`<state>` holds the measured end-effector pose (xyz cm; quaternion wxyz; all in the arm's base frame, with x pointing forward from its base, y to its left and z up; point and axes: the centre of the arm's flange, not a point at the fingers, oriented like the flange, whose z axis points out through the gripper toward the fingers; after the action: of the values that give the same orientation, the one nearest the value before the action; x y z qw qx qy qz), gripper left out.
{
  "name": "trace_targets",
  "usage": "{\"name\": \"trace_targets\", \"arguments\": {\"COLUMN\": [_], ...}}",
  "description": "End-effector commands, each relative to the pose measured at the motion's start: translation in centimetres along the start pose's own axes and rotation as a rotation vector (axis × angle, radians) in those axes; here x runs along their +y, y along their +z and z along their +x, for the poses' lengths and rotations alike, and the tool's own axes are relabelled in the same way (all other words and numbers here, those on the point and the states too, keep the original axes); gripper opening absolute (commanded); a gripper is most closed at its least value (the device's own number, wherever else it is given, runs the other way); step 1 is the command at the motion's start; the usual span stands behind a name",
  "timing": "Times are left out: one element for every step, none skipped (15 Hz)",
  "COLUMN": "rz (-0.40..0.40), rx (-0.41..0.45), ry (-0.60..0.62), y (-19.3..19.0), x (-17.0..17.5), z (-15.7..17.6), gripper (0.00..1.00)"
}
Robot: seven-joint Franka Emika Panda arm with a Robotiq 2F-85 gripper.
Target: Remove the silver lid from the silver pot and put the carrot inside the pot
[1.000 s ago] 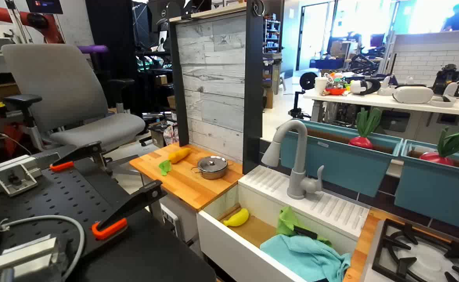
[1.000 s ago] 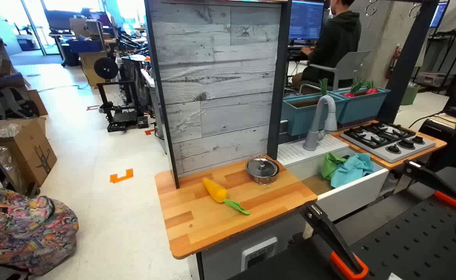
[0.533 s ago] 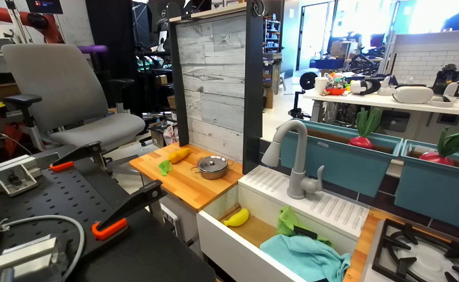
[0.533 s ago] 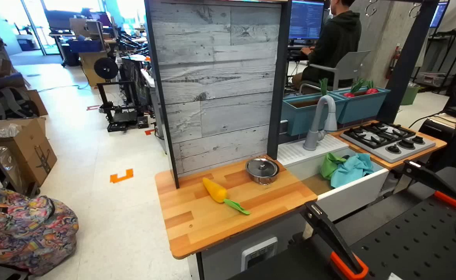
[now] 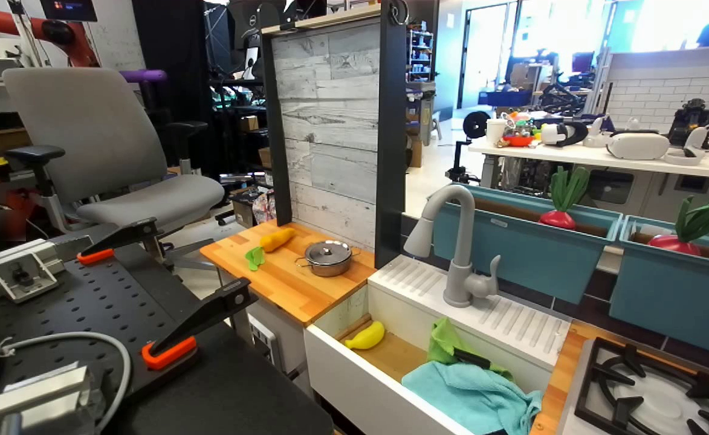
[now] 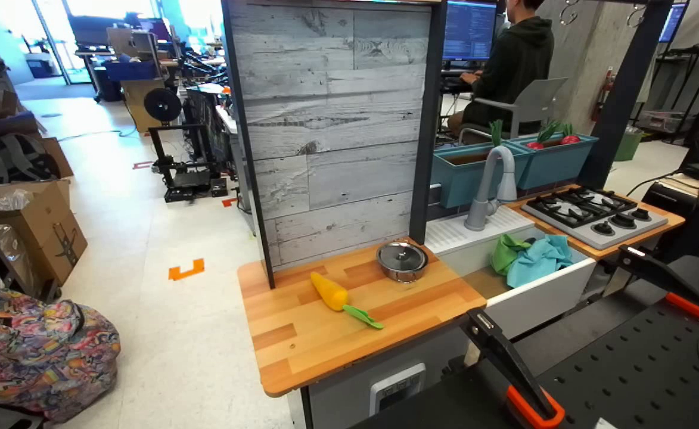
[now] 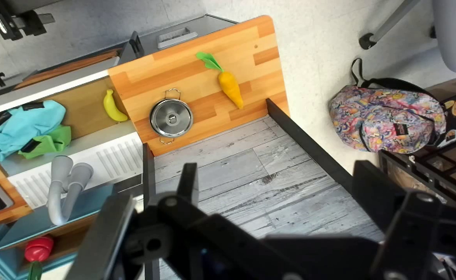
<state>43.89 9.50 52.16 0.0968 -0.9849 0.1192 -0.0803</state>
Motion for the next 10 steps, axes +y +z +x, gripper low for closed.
{"name": "trace_targets", "arguments": {"rz": [0.000,0.000,0.000,0.000,0.000,0.000,-0.006,-0.002,0.000,0.002], "rx": [0.000,0.000,0.000,0.000,0.000,0.000,0.015,0.030,0.036,0.053], "ry": [0.000,0.000,0.000,0.000,0.000,0.000,-0.003,0.009,0.018,0.028], "y": [0.0,0.0,0.0,0.0,0.0,0.0,0.6,1.5,2.7,3.8], "x": [0.0,0.0,0.0,0.0,0.0,0.0,0.4,0.9,1.6,2.1], "z": [0.0,0.0,0.0,0.0,0.0,0.0,0.5,1.2,2.1,2.8], "gripper": [1.00,1.00,1.00,1.00,1.00,1.00,1.00,1.00,1.00,1.00]}}
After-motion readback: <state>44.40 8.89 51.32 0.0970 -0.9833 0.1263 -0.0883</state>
